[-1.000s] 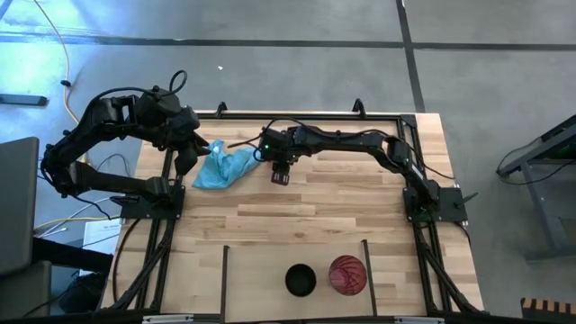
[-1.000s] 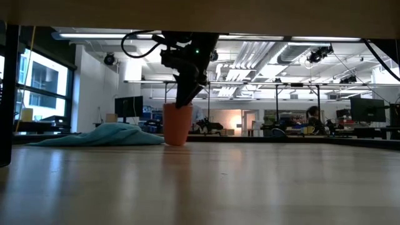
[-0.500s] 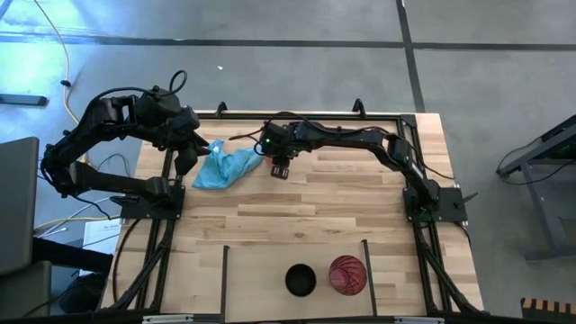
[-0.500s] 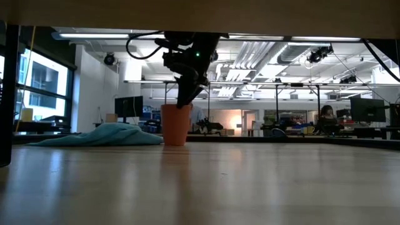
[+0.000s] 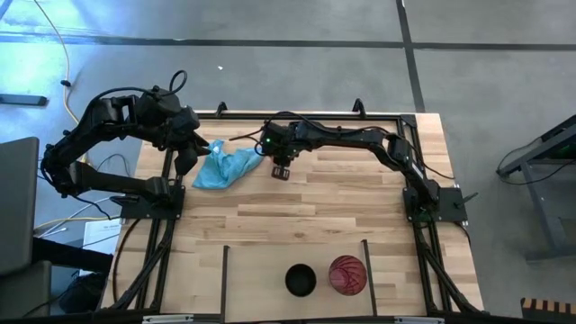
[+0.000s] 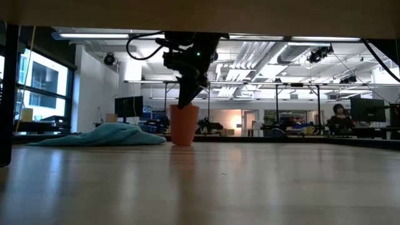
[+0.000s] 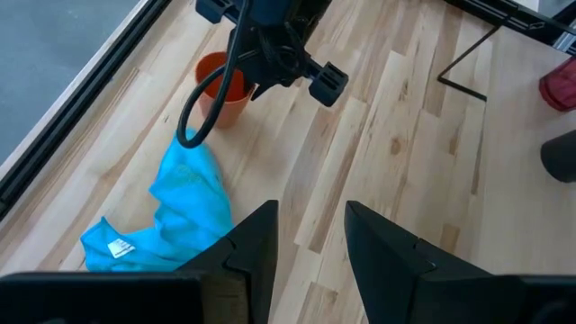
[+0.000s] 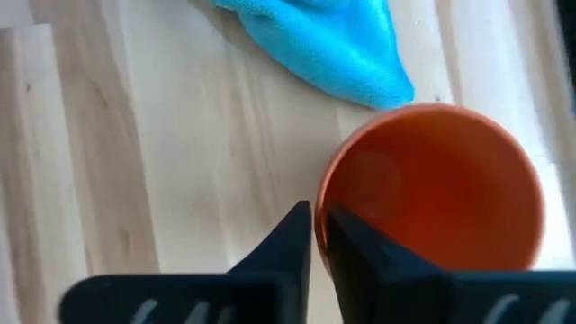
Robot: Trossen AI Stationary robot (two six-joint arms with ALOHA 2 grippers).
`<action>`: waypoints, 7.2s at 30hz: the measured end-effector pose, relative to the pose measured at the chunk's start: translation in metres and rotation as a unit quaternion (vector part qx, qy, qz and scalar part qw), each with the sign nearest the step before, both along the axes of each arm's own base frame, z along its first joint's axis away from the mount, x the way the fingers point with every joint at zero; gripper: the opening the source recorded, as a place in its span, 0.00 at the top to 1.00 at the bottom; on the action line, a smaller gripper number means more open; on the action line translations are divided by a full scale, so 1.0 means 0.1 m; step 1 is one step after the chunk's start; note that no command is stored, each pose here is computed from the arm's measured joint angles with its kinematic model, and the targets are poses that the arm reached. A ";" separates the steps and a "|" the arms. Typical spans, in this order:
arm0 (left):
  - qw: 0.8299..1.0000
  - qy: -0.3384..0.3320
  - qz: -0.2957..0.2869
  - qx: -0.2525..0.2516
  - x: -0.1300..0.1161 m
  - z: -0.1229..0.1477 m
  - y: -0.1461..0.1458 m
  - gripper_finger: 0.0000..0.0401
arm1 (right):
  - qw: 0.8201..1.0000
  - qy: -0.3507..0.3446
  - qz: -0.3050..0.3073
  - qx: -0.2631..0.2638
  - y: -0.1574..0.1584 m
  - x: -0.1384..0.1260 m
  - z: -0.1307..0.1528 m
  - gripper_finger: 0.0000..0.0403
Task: Stack small to large cups/mugs on shelf
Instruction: Put the orange cup on the shelf
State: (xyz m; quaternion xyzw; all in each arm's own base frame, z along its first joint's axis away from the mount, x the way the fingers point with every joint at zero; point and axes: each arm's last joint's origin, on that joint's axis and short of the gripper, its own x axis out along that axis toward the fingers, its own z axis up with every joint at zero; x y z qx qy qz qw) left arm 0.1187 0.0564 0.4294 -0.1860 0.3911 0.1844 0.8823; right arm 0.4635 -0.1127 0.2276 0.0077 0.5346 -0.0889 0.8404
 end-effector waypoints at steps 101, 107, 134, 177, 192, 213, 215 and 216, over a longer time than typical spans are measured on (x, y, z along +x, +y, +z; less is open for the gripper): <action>0.999 0.003 0.039 -0.016 -0.12 -0.03 -0.05 0.71 | 0.991 0.027 0.062 0.113 0.98 -0.15 0.89 0.65; 0.996 0.050 0.057 -0.041 0.00 -0.39 0.01 0.71 | 0.989 -0.028 0.082 0.117 1.10 -0.54 1.42 0.62; 0.979 0.071 0.100 -0.161 1.45 -1.39 0.49 0.71 | 0.934 -0.303 0.169 0.083 1.53 -2.29 3.03 0.61; 0.968 0.131 0.132 -0.170 2.21 -1.96 0.53 0.71 | 0.880 -0.375 0.281 0.084 1.65 -3.32 3.35 0.61; 0.967 0.126 0.122 -0.183 2.28 -2.07 0.55 0.71 | 0.881 -0.371 0.281 0.084 1.65 -3.32 3.34 0.61; 0.986 0.046 0.074 -0.143 2.45 -1.64 0.60 0.71 | 0.885 -0.362 0.281 0.084 1.64 -3.32 3.32 0.61; 0.988 0.040 0.072 -0.132 2.49 -1.60 0.62 0.71 | 0.885 -0.362 0.281 0.084 1.64 -3.32 3.32 0.61; 0.988 0.042 0.072 -0.128 2.51 -1.60 0.63 0.71 | 0.885 -0.362 0.281 0.084 1.64 -3.32 3.32 0.61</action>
